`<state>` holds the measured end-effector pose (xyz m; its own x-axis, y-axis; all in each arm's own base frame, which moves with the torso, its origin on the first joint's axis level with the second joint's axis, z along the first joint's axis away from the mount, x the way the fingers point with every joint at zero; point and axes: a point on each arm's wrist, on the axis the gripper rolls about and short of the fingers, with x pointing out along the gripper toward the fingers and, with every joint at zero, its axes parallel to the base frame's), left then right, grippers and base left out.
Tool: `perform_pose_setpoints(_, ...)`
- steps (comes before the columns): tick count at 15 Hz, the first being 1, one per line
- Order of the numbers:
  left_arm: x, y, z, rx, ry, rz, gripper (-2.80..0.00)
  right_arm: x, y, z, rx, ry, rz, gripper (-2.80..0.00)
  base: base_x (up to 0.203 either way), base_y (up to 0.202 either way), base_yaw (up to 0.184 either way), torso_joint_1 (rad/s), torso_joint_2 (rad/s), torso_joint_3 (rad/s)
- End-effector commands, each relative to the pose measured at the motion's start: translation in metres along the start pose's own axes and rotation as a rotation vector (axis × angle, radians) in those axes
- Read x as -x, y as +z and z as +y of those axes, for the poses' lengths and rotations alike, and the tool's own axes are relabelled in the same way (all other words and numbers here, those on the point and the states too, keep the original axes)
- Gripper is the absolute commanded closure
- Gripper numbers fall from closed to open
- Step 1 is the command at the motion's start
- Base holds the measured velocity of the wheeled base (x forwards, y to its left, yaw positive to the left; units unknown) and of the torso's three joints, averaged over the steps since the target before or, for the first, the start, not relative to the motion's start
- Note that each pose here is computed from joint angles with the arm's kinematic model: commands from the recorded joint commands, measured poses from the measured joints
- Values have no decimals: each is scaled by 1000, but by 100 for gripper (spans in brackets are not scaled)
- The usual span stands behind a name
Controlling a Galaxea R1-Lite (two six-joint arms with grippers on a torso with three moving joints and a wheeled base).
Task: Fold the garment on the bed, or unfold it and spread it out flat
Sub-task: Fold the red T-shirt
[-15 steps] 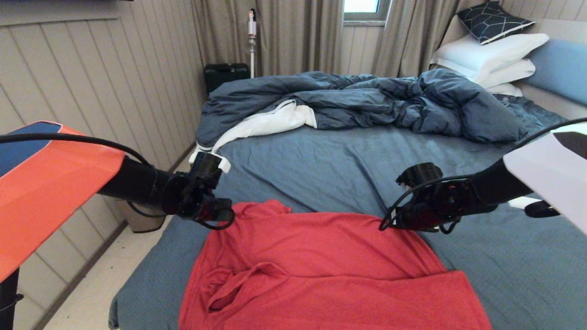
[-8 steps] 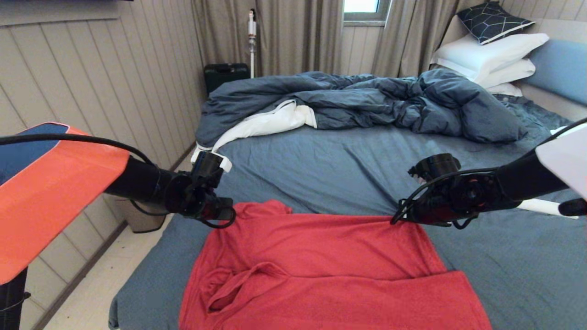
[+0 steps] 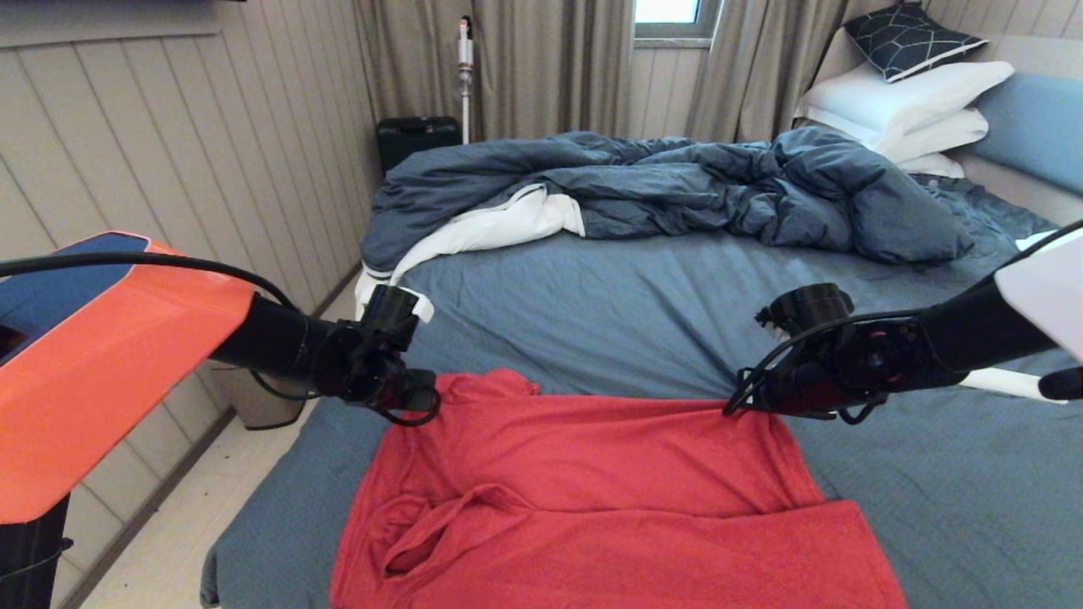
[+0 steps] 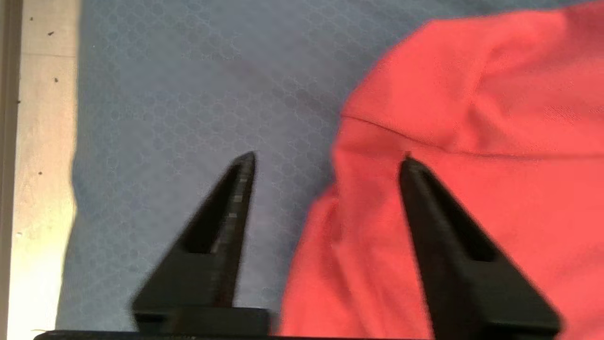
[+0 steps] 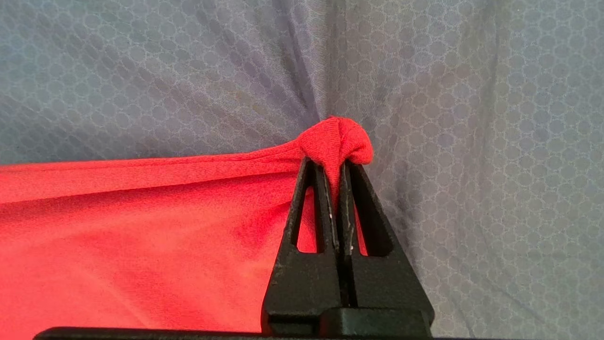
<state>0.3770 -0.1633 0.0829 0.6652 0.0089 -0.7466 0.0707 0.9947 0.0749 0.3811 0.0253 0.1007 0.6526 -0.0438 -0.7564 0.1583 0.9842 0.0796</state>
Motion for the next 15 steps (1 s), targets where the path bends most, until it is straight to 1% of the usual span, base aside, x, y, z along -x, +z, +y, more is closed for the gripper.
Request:
perform_pose_setpoints(1, 0, -2, -4, -8, -4, 4, -280, 1, 1, 0, -1, 1, -3, 0, 0, 0, 0, 0, 0, 0)
perform_pose_setpoints(3, -5, -5, -10, -34, -9, 13, -280, -1, -1, 0, -1, -1, 4, 0, 0, 0, 0, 0, 0, 0)
perform_pose_setpoints(5, -10, -8, -12, -51, -8, 22, -280, -2, -1, 0, -1, -1, 6, 0, 0, 0, 0, 0, 0, 0)
perform_pose_setpoints(12, -18, -11, -14, -72, -8, 38, -280, -5, -3, 0, 2, -3, 14, 0, 0, 0, 0, 0, 0, 0)
perform_pose_setpoints(13, -19, -12, -14, -75, -5, 40, 0, -5, -2, 0, 2, -3, 13, 0, 0, 0, 0, 0, 0, 0)
perform_pose_setpoints(15, -19, -13, -14, -85, -15, 48, 0, -6, -2, 0, 3, -3, 13, 0, 0, 0, 0, 0, 0, 0)
